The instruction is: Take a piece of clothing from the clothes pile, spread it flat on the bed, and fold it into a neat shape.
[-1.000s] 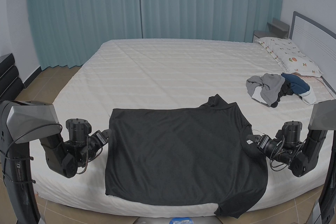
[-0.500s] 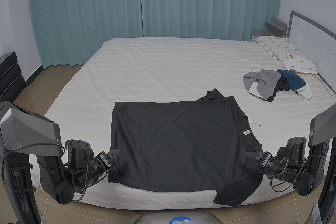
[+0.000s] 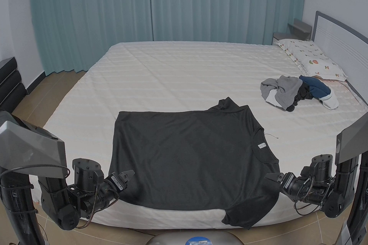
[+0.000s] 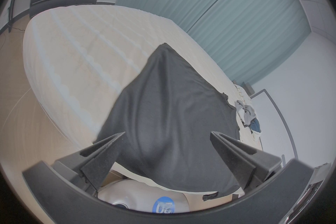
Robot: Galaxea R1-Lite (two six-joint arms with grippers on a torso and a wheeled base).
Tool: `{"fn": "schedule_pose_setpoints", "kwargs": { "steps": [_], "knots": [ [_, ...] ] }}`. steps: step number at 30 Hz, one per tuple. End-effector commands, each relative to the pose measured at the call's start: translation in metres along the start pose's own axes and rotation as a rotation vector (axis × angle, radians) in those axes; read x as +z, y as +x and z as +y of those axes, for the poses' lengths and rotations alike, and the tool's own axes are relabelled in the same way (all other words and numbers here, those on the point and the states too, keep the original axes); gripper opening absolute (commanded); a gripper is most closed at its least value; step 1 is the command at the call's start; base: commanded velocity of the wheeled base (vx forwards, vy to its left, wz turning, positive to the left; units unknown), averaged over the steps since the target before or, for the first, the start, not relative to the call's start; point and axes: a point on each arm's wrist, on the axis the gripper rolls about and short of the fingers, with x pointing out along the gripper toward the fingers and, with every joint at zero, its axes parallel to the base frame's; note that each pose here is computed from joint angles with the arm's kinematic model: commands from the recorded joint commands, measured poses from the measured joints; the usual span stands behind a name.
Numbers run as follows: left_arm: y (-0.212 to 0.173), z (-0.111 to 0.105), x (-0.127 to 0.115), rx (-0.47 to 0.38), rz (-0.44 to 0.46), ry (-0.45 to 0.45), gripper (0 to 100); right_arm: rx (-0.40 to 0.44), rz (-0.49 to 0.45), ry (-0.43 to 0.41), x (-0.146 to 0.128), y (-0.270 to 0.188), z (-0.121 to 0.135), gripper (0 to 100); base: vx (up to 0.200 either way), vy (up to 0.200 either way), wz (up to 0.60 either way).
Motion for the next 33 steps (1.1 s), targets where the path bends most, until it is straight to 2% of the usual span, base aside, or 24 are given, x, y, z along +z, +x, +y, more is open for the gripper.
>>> {"fn": "schedule_pose_setpoints", "kwargs": {
  "steps": [1,4,8,12,14,15,16,19,23,27,31,33],
  "knots": [
    [-0.016,-0.008,0.002,-0.040,-0.013,0.002,100,0.006,-0.006,-0.002,0.000,0.000,0.001,100,0.000,0.000,0.00],
    [-0.021,-0.009,0.004,-0.045,-0.026,0.005,100,0.005,-0.005,0.000,0.000,-0.001,0.000,100,0.000,0.000,0.00],
    [-0.029,-0.005,0.003,0.001,-0.056,0.046,100,0.003,-0.003,-0.001,0.000,-0.002,0.000,100,0.000,0.000,0.00],
    [-0.045,0.014,-0.008,0.091,0.003,0.050,100,0.002,0.004,0.000,-0.002,-0.003,0.000,100,0.000,0.000,0.00],
    [-0.045,0.015,-0.009,0.097,0.004,0.027,100,0.003,0.007,-0.002,-0.002,-0.003,0.000,100,0.000,0.000,0.00],
    [-0.045,0.015,-0.009,0.105,0.003,-0.046,100,0.001,0.008,-0.003,-0.003,-0.002,0.000,100,0.000,0.000,0.00],
    [-0.045,0.015,-0.009,0.105,0.003,-0.046,100,0.001,0.008,-0.003,-0.003,-0.002,0.000,100,0.000,0.000,0.00],
    [-0.044,0.020,-0.024,0.160,0.090,-0.040,100,0.001,0.018,-0.006,-0.005,-0.004,0.001,100,0.000,0.000,0.00],
    [-0.042,0.019,-0.033,0.167,0.122,-0.076,100,-0.003,0.023,-0.005,-0.006,-0.005,0.000,100,0.000,0.000,0.00],
    [-0.037,0.022,-0.039,0.192,0.146,-0.071,100,-0.004,0.025,-0.006,-0.007,-0.005,0.000,100,0.000,0.000,0.00],
    [-0.025,0.028,-0.045,0.212,0.146,-0.063,100,-0.002,0.020,-0.006,-0.006,-0.005,0.001,100,0.000,0.000,0.00],
    [-0.020,0.027,-0.045,0.186,0.124,-0.064,100,-0.004,0.020,-0.005,-0.006,-0.006,0.000,100,0.000,0.000,0.00]
  ]
}}
